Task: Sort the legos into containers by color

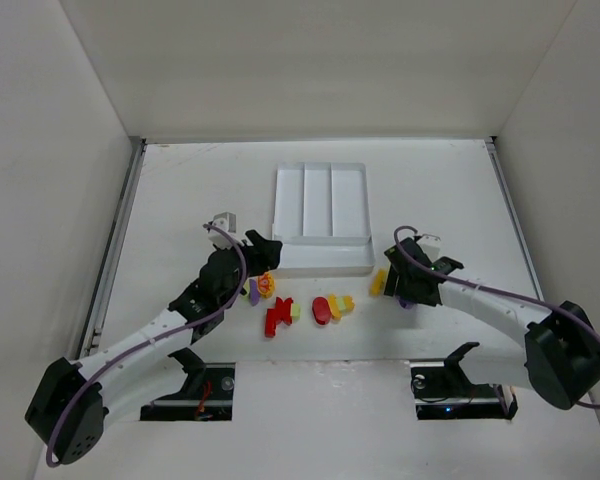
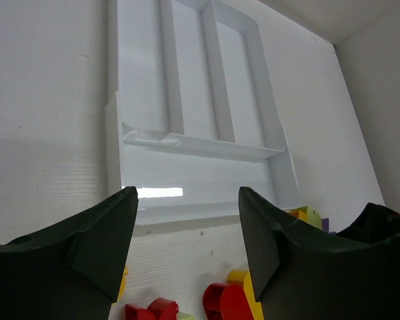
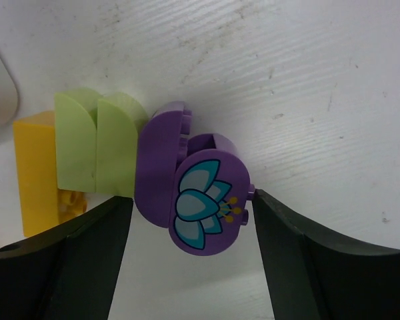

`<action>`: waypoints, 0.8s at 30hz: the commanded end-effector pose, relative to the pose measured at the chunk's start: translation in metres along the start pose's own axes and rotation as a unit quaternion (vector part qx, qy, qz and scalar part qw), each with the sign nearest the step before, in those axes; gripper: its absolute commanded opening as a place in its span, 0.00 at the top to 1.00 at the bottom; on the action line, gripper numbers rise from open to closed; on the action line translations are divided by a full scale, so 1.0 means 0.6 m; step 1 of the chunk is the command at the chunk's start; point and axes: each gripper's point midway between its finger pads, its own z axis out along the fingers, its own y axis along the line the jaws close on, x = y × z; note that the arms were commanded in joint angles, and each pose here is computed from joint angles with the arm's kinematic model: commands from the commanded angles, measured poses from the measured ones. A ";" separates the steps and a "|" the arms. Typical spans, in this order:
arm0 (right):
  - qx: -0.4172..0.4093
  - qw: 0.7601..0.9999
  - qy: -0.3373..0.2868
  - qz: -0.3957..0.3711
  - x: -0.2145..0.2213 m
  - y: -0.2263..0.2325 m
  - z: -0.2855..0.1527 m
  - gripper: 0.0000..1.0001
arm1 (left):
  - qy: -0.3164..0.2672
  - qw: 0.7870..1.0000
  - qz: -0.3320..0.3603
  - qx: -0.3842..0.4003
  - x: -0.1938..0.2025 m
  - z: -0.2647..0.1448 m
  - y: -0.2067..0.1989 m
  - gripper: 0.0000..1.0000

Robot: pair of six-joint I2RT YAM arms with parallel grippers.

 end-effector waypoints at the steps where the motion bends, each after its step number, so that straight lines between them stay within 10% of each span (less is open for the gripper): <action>1: -0.048 0.998 -0.027 0.006 -0.042 0.042 -0.006 0.23 | -0.018 0.999 -0.007 0.031 -0.018 0.000 -0.024 0.40; 13: -0.057 0.998 -0.018 -0.020 -0.045 0.066 0.010 0.21 | -0.006 0.999 0.007 0.032 0.002 0.014 -0.025 0.32; 24: -0.065 0.997 -0.041 0.000 -0.037 0.056 -0.015 0.47 | 0.019 0.999 0.015 0.043 0.022 0.025 -0.025 0.41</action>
